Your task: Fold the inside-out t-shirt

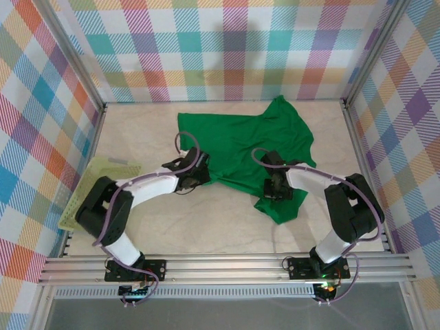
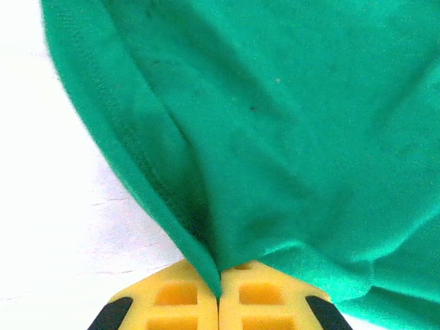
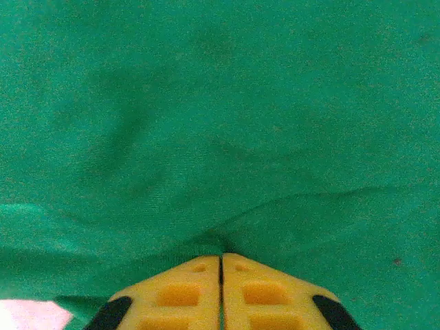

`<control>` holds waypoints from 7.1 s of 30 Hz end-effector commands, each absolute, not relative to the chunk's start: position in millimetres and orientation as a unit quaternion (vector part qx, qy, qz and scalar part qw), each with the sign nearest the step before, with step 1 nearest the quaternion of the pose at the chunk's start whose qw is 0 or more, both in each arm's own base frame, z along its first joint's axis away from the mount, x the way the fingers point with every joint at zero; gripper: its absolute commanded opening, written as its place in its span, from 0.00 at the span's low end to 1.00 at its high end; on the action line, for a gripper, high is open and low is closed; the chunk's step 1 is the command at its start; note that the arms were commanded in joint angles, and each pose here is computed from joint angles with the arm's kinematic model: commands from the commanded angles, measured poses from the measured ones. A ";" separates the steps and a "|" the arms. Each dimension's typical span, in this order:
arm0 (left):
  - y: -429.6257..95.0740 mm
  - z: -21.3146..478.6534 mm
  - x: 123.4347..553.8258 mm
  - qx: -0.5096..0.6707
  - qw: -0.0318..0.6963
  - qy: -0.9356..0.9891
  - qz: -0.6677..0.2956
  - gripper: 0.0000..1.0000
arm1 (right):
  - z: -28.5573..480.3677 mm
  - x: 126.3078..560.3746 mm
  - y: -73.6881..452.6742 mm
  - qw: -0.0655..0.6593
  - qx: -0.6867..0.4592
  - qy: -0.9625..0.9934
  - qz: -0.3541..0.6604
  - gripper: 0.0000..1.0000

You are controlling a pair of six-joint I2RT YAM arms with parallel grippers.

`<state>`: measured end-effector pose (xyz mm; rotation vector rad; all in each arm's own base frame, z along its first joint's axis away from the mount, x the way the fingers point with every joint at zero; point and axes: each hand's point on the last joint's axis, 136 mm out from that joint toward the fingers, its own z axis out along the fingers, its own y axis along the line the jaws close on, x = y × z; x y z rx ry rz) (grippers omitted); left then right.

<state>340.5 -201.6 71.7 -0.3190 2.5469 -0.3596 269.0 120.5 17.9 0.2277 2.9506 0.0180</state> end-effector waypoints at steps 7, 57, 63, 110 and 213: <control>-160.9 108.9 347.9 -0.110 0.342 0.922 -0.145 0.03 | 62.6 316.7 51.4 0.173 0.145 0.974 -0.026 0.00; -153.3 57.5 380.0 -0.121 0.259 0.951 0.116 0.22 | 173.8 435.7 37.8 0.295 0.168 0.940 -0.019 0.00; -125.9 89.6 370.6 -0.135 0.317 0.935 0.082 0.14 | 185.6 438.4 44.1 0.314 0.157 0.936 0.007 0.00; -205.0 115.8 376.9 -0.071 0.335 0.939 0.017 0.00 | 197.5 415.1 37.2 0.327 0.169 0.930 -0.012 0.00; -55.3 107.2 424.5 -0.228 0.283 0.932 0.004 0.00 | 89.4 475.8 143.5 0.157 0.012 0.987 0.024 0.11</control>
